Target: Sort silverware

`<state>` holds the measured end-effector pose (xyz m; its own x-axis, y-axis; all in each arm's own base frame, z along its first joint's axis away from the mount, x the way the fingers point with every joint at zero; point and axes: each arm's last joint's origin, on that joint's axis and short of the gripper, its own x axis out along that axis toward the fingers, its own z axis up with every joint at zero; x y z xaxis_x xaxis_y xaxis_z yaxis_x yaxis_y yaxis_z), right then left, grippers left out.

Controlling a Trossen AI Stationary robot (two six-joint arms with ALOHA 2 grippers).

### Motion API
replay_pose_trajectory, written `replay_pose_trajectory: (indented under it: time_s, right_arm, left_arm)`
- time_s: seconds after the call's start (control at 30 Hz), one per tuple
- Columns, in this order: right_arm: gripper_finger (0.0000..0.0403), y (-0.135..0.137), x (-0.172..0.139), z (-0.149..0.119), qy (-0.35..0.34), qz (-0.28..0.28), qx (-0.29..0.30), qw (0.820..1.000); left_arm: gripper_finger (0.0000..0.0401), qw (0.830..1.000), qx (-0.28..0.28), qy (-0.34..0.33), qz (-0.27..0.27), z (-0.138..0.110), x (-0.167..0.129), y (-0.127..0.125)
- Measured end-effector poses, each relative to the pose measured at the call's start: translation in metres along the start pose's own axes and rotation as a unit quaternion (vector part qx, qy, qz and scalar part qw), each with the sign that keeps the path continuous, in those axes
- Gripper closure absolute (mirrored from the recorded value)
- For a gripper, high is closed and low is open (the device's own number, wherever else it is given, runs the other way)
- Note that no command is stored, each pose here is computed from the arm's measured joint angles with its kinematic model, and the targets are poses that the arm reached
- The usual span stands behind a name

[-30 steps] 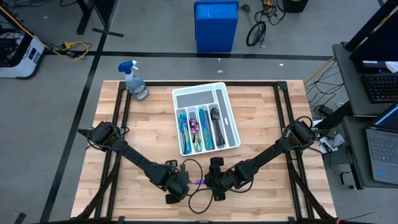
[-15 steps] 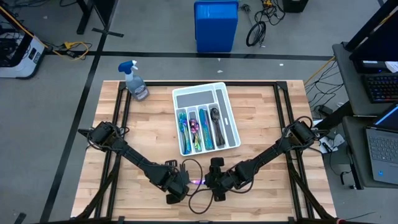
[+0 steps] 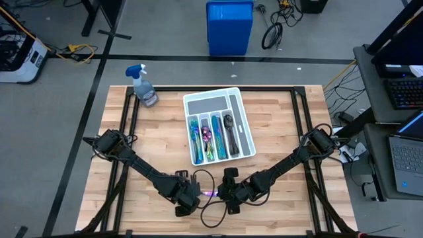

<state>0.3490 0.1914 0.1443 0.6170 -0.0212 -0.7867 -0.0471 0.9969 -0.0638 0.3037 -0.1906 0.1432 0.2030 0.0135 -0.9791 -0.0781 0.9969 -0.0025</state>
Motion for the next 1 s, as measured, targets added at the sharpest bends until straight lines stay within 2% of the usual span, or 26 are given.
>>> replay_pose_trajectory:
  time_s: [0.47, 1.0]
  right_arm:
    - [0.0204, 0.0, 0.0, 0.0, 0.0, 0.0, 0.0, 1.0]
    - [0.0204, 0.0, 0.0, 0.0001, 0.0, 0.0, 0.0, 1.0]
  left_arm:
    - [0.034, 1.0, 0.018, 0.008, -0.004, -0.0018, 0.0018, 0.001]
    - [0.0354, 1.0, 0.006, 0.006, -0.003, 0.0015, -0.0021, -0.0012]
